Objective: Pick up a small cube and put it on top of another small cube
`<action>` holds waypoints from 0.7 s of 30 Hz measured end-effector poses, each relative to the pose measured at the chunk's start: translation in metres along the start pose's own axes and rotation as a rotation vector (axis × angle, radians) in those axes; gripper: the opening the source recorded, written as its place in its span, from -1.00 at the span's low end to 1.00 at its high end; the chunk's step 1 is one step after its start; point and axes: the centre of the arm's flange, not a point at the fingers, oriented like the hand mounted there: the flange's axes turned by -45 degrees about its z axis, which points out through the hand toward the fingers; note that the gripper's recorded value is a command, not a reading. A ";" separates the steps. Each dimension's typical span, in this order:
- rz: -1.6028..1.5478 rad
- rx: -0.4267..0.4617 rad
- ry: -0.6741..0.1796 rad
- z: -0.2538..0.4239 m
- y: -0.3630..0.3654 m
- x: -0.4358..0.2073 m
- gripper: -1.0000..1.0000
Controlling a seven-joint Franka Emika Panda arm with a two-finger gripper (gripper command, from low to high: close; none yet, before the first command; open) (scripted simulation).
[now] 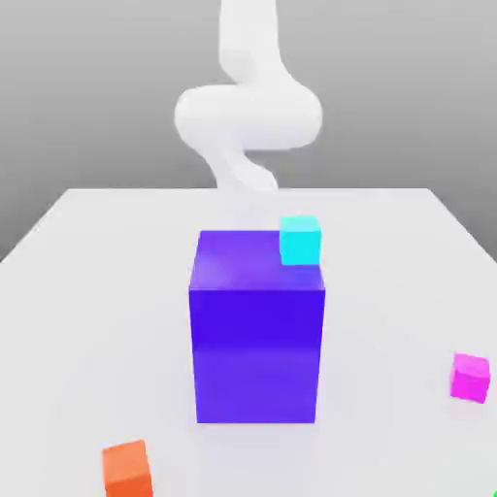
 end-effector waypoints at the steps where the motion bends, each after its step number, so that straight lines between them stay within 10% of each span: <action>1: 0.017 0.005 -0.031 0.022 -0.013 -0.003 0.00; 21: 0.216 -0.071 -0.587 0.294 -0.251 -0.278 0.00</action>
